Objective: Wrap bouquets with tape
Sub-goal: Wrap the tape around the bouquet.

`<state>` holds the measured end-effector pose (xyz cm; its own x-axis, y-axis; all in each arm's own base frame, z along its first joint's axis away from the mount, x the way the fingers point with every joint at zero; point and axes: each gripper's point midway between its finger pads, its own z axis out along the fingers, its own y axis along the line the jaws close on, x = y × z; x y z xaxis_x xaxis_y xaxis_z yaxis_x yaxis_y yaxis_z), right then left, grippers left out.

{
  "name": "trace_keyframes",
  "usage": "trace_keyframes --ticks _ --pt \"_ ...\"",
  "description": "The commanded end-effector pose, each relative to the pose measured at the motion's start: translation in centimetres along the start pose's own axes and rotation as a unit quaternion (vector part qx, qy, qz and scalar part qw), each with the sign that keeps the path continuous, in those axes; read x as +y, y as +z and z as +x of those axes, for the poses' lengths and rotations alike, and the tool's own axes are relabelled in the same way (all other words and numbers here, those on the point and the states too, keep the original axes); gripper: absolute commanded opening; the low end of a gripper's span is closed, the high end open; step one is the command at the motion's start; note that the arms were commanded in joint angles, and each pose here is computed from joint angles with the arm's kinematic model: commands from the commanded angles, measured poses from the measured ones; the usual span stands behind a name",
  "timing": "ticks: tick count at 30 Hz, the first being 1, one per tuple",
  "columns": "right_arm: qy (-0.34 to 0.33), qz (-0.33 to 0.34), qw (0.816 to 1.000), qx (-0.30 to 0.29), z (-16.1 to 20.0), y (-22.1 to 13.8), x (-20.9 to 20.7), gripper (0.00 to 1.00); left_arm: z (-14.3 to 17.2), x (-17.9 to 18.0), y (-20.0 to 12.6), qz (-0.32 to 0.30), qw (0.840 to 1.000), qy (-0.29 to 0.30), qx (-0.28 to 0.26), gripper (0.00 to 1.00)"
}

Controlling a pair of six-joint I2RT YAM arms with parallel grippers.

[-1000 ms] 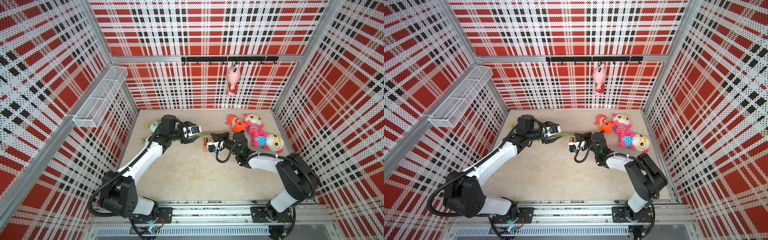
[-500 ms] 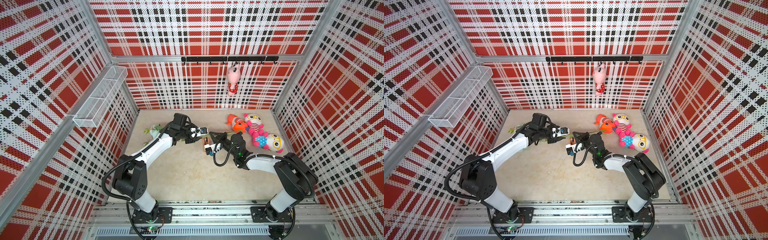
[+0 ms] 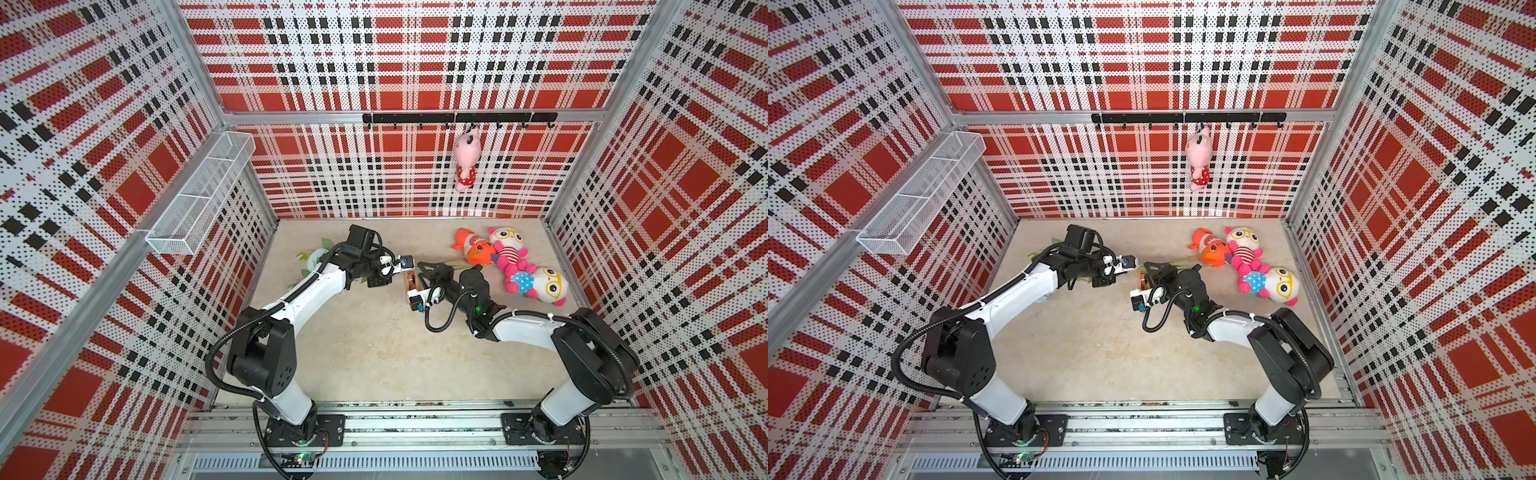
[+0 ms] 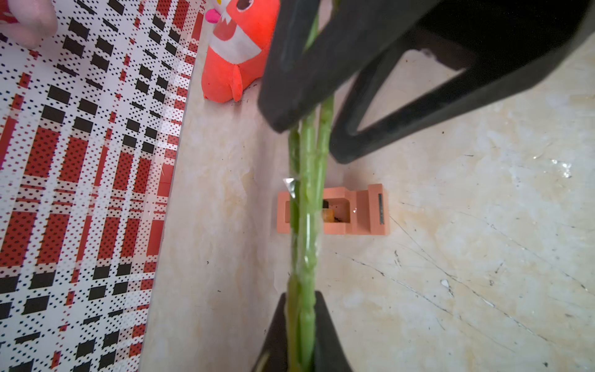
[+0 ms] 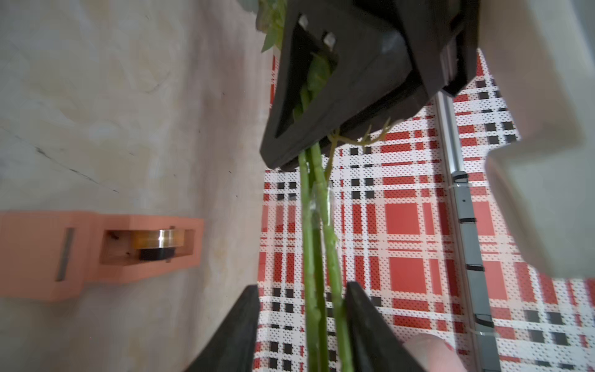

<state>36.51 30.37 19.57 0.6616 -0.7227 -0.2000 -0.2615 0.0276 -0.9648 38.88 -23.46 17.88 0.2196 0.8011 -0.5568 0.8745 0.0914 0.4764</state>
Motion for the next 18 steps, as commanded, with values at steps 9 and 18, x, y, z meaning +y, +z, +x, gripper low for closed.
trace_keyframes --ticks 9,18 --pt "0.503 -0.209 0.839 -0.007 1.6 -6.6 -4.6 1.0 -4.6 2.8 -3.8 -0.192 0.976 0.102 -0.009 0.0" --pt "0.549 -0.288 0.784 0.036 2.3 -5.3 -7.6 1.0 -5.5 2.7 -4.9 -0.302 0.937 0.172 0.035 0.0"
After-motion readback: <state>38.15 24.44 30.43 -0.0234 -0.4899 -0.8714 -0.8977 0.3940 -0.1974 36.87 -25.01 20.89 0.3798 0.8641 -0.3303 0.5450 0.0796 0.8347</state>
